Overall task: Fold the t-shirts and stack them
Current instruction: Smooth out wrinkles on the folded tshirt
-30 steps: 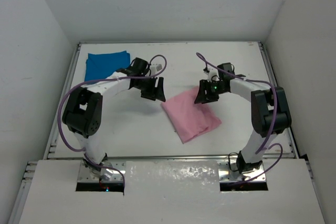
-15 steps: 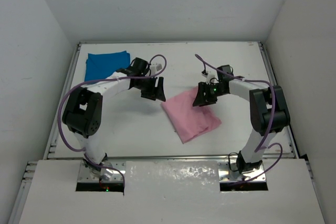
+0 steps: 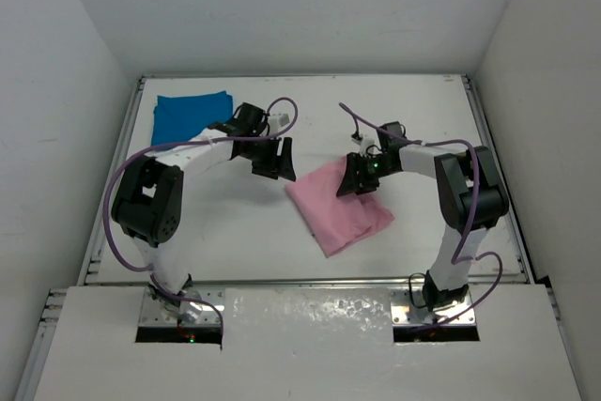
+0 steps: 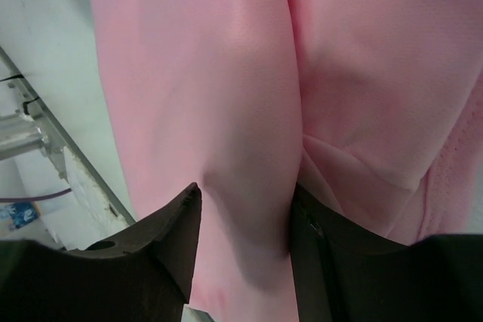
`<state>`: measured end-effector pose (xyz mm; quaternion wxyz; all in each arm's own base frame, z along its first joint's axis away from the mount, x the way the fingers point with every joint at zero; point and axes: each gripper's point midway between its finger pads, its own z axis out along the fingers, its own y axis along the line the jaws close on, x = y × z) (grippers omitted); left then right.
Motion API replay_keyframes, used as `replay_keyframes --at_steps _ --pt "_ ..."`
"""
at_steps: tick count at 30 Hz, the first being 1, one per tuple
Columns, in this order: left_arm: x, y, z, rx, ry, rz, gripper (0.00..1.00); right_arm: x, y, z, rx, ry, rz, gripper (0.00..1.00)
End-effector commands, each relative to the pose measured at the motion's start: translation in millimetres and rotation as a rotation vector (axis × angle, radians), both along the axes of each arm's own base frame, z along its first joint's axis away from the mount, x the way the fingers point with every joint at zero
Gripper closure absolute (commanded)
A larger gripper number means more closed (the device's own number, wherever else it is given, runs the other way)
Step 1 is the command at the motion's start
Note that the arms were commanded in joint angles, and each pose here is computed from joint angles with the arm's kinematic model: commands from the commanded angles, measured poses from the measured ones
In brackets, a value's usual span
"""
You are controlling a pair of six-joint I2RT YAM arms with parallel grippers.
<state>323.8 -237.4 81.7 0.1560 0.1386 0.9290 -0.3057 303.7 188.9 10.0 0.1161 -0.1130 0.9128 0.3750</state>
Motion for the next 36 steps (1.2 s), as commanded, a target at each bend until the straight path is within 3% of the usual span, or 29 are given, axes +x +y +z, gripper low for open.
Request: replay_keyframes --at_steps 1,2,3,6,8,19,36 --pt "13.9 -3.5 29.4 -0.034 -0.086 0.013 0.4 7.4 8.7 7.1 0.059 -0.034 0.001 0.57" --pt "13.9 -3.5 29.4 -0.034 -0.086 0.013 0.4 7.3 8.8 7.1 0.061 -0.035 0.002 0.62" --pt "13.4 -3.8 29.7 -0.033 -0.087 0.012 0.4 7.7 9.7 8.9 0.068 -0.039 0.0 0.77" --pt "13.3 -2.5 28.6 -0.029 -0.086 0.015 0.41 11.1 11.7 16.5 0.081 -0.048 -0.005 0.97" --pt "12.9 -2.5 27.2 -0.031 -0.083 0.019 0.41 14.7 14.5 24.0 0.1 -0.061 -0.009 1.0" --pt "11.7 -3.1 29.7 -0.046 -0.091 0.034 0.41 16.0 15.9 55.1 0.112 -0.057 -0.034 1.0" --pt "15.2 -7.0 35.8 -0.069 -0.103 0.036 0.41 12.6 -12.0 56.1 0.036 0.025 -0.106 1.0"
